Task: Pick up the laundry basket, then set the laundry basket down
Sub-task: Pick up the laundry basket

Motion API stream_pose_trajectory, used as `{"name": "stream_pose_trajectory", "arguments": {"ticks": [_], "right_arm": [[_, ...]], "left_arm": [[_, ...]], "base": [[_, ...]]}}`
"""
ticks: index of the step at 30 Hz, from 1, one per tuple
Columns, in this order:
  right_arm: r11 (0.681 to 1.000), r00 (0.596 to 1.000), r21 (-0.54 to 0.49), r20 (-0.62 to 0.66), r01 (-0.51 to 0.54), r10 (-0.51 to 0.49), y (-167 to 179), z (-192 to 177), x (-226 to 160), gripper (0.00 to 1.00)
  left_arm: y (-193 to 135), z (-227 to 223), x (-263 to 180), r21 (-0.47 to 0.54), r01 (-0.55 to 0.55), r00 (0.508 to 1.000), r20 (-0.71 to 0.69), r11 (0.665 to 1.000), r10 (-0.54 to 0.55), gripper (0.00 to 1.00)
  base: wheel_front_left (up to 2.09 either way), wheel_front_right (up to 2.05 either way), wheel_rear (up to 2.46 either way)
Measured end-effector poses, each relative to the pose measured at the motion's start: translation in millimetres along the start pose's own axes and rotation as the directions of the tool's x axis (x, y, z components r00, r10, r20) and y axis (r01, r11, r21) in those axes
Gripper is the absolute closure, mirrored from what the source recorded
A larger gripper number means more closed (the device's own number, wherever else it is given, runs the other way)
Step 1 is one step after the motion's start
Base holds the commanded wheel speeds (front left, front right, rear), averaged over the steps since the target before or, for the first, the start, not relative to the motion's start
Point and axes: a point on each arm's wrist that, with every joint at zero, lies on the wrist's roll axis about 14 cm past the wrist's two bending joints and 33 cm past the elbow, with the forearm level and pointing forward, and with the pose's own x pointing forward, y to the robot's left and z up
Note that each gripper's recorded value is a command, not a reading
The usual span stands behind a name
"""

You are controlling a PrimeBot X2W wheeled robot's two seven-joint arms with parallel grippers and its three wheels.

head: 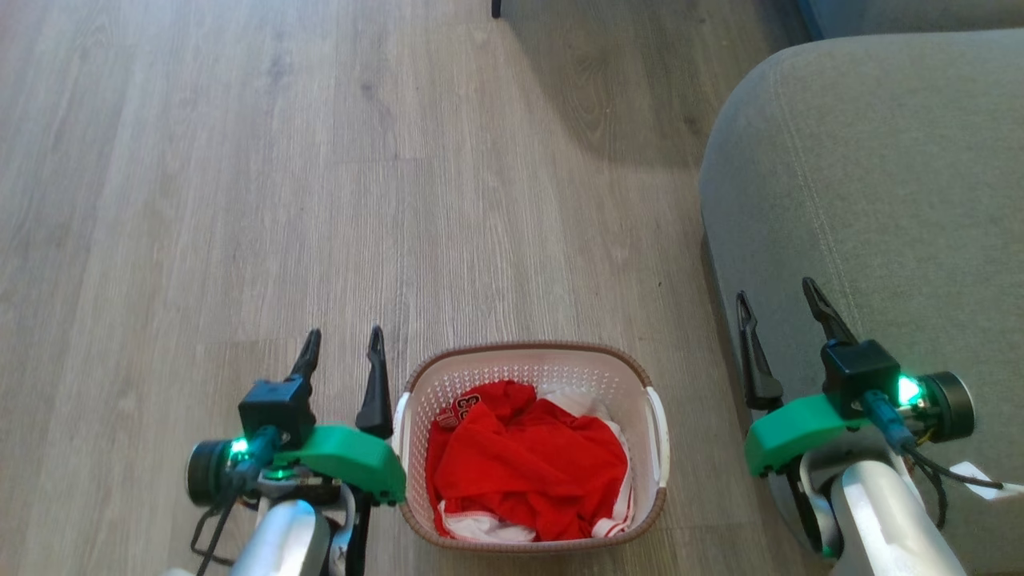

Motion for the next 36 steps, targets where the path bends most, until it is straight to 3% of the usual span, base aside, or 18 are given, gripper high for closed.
{"name": "stream_pose_trajectory", "arguments": {"ticks": [12,20,29,33,36], "right_arm": [[0.999,0.986,0.034,-0.165,0.017,-0.011,-6,-57,8,0.0],[0.997,0.955,0.075,-0.296,0.02,0.003,-9,-108,28,0.0],[0.988,0.885,0.148,-0.463,0.038,0.036,-4,-180,38,0.0],[0.985,0.856,0.163,-0.515,0.053,0.039,-6,-206,46,0.0],[0.979,0.812,0.193,-0.58,0.062,0.063,0,-234,43,0.0]], "left_arm": [[4,-48,11,-0.016,-0.009,0.989,-0.148,1.0,0.006,0.0],[5,-89,36,-0.003,0.014,0.965,-0.262,1.0,-0.014,0.0],[9,-158,51,0.015,0.041,0.893,-0.449,0.999,-0.03,0.0],[10,-193,46,0.049,0.096,0.839,-0.542,0.994,-0.054,0.0],[19,-218,43,0.041,0.075,0.794,-0.606,0.996,-0.035,0.0]], "base": [[0.0,0.0,0.0],[0.0,0.0,0.0],[0.0,0.0,0.0],[0.0,0.0,0.0],[0.0,0.0,0.0]]}}
